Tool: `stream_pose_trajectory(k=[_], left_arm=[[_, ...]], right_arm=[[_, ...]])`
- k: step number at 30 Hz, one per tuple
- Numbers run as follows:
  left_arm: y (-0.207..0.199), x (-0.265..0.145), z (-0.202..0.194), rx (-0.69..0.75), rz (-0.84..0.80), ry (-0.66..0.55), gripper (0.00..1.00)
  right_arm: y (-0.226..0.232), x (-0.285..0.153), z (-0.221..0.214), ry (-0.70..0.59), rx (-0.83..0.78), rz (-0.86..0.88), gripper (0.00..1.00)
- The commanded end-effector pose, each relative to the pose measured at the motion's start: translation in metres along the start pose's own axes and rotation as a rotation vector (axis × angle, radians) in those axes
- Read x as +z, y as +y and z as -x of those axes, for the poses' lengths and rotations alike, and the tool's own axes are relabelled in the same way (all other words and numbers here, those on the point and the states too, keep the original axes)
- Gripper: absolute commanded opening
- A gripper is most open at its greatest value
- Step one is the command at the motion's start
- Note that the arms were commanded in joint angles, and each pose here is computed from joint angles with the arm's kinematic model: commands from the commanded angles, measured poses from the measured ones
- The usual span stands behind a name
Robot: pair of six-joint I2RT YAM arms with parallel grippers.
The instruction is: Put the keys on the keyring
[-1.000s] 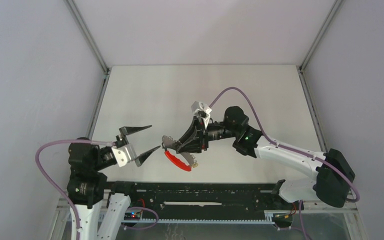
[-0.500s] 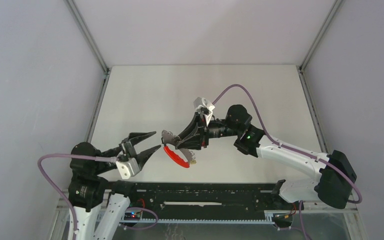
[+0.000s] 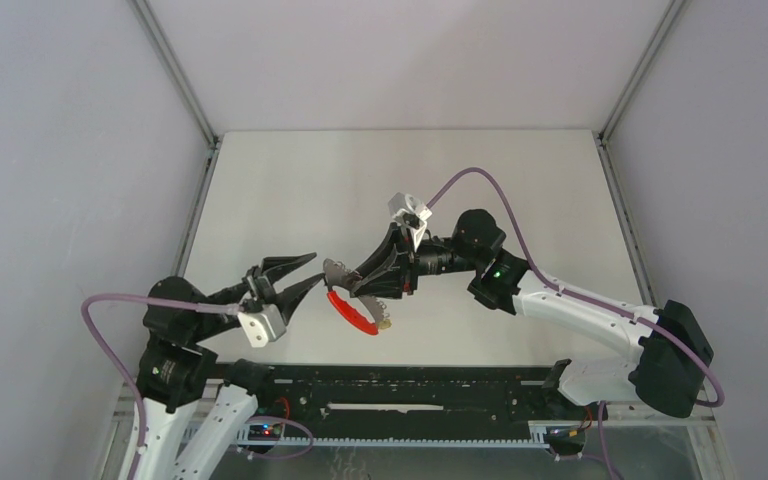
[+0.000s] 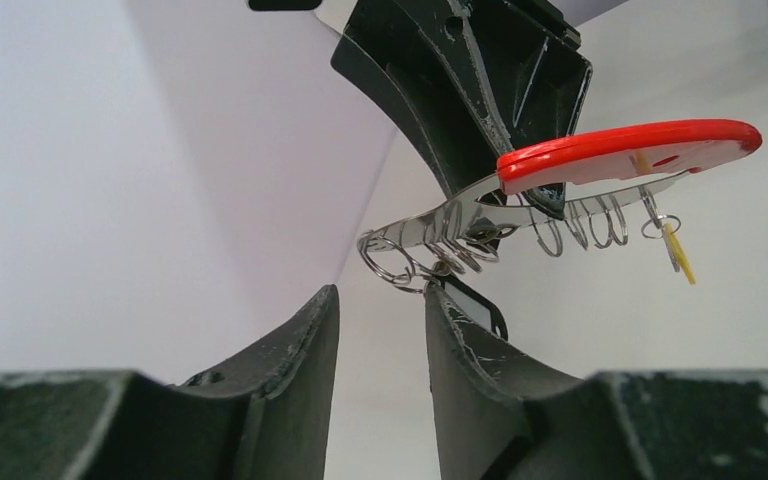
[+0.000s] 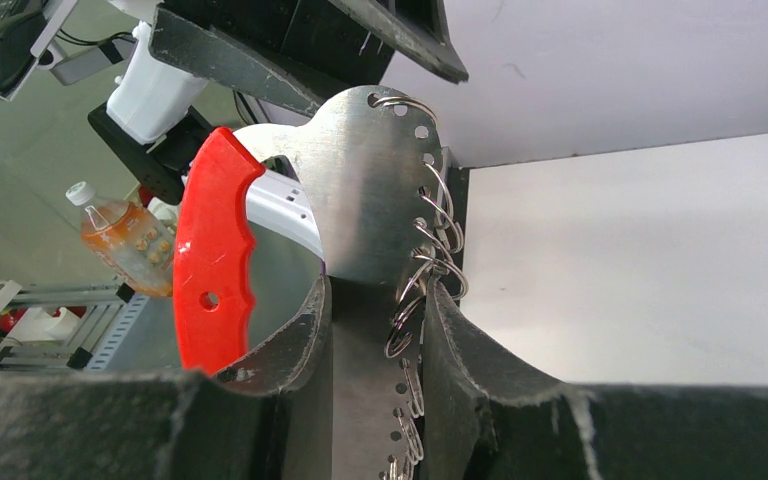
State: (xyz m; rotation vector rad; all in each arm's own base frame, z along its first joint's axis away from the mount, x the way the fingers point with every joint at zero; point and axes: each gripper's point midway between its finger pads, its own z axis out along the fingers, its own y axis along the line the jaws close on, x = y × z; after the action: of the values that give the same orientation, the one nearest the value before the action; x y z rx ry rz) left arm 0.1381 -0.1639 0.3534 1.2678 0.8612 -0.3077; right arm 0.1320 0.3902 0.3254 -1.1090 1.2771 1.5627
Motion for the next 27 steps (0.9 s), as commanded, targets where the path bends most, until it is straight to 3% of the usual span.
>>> stream_pose_trajectory(k=[1,27], left_arm=[[0.001,0.007,-0.003,-0.075,-0.003,-0.001,0.41],[-0.004,0.002,0.017,-0.109,-0.008,-0.046,0.34]], right_arm=[[0.009,0.002,0.033,-0.074,-0.058,0.028,0.18],[0.009,0.003,0.027,-0.054,-0.052,0.041,0.17]])
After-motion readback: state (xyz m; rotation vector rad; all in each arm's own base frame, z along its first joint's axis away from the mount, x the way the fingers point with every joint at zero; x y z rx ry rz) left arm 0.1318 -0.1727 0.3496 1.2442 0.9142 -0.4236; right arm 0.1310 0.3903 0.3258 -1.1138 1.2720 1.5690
